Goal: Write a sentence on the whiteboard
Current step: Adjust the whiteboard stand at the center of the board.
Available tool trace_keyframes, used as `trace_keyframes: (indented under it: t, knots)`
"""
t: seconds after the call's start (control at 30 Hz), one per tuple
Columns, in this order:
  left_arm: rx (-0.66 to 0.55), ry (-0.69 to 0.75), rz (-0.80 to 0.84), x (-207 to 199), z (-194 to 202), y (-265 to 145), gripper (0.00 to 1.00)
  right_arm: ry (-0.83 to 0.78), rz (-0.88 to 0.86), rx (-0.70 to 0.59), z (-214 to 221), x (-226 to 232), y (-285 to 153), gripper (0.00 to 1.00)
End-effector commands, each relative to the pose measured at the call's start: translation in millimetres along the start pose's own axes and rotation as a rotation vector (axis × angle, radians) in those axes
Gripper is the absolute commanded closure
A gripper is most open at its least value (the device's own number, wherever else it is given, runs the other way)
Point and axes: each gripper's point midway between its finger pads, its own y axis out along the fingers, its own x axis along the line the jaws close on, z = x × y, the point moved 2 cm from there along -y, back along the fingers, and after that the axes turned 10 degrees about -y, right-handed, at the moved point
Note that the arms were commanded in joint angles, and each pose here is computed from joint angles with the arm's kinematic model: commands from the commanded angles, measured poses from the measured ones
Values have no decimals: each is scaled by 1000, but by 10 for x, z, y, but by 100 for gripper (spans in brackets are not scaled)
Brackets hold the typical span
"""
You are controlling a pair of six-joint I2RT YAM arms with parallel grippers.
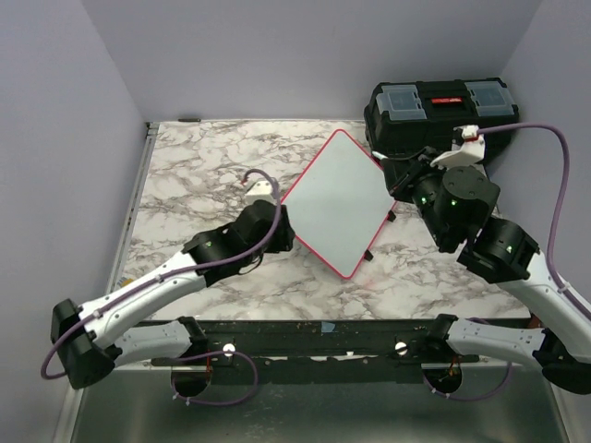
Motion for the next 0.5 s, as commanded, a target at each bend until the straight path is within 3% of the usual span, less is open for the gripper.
trace_keyframes:
  t: [0.0,0.3,0.47]
  knots:
    - [32,217,203,-684,110,162,57,50,47,-99,-405,-113,-130,99]
    - [159,409,277,-1581,622,757,63,122,9,-220,-874,-90,-292,99]
    - [233,455,243,-1785,919,1152,65,125,-9,-226,-897,-81,-320,99]
